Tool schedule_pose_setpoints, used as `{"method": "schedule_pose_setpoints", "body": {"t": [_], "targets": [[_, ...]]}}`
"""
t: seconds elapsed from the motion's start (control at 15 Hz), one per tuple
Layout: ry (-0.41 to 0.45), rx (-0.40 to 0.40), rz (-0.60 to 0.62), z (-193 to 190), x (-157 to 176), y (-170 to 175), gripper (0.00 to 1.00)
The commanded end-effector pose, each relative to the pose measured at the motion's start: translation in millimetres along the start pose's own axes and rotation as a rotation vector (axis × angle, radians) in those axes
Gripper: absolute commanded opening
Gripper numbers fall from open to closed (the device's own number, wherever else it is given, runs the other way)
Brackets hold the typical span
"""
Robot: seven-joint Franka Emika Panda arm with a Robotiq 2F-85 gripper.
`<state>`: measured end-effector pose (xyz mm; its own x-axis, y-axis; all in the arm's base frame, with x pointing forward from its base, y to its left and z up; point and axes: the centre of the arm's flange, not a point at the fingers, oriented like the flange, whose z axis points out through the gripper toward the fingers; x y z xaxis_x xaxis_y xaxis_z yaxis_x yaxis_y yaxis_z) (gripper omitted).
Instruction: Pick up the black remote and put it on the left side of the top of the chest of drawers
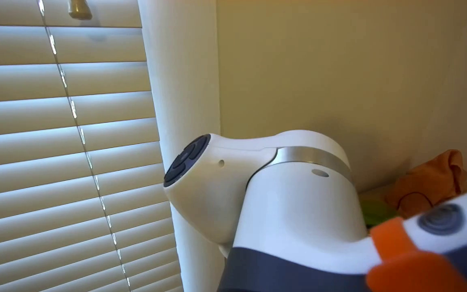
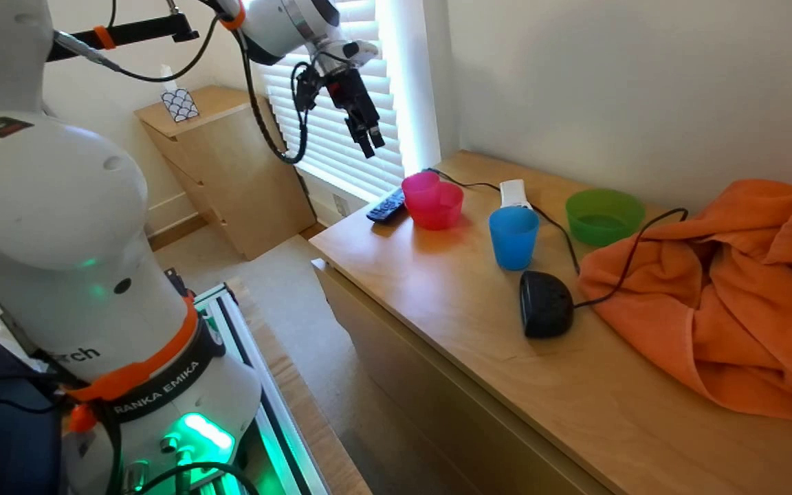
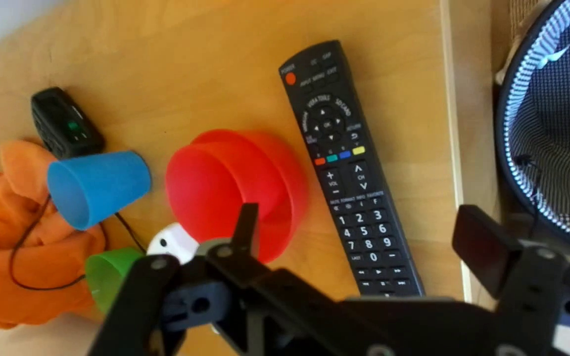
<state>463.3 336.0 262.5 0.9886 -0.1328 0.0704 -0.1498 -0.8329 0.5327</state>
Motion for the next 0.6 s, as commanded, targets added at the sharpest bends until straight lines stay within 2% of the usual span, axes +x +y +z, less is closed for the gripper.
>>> {"method": "schedule_pose_setpoints", "body": {"t": [0.0, 0.13, 0.2, 0.33, 0.53], "targets": [[-0.013, -0.028, 0.203, -6, -61, 25, 1.00], [-0.031, -0.021, 0.317, 3, -82, 29, 1.00], [-0.024, -0.029, 0.227, -4, -44, 12, 1.00], [-0.034, -0.045, 0.283, 5, -56, 16, 1.00], [-0.028, -0.047, 0.297, 4, -64, 19, 1.00]]}}
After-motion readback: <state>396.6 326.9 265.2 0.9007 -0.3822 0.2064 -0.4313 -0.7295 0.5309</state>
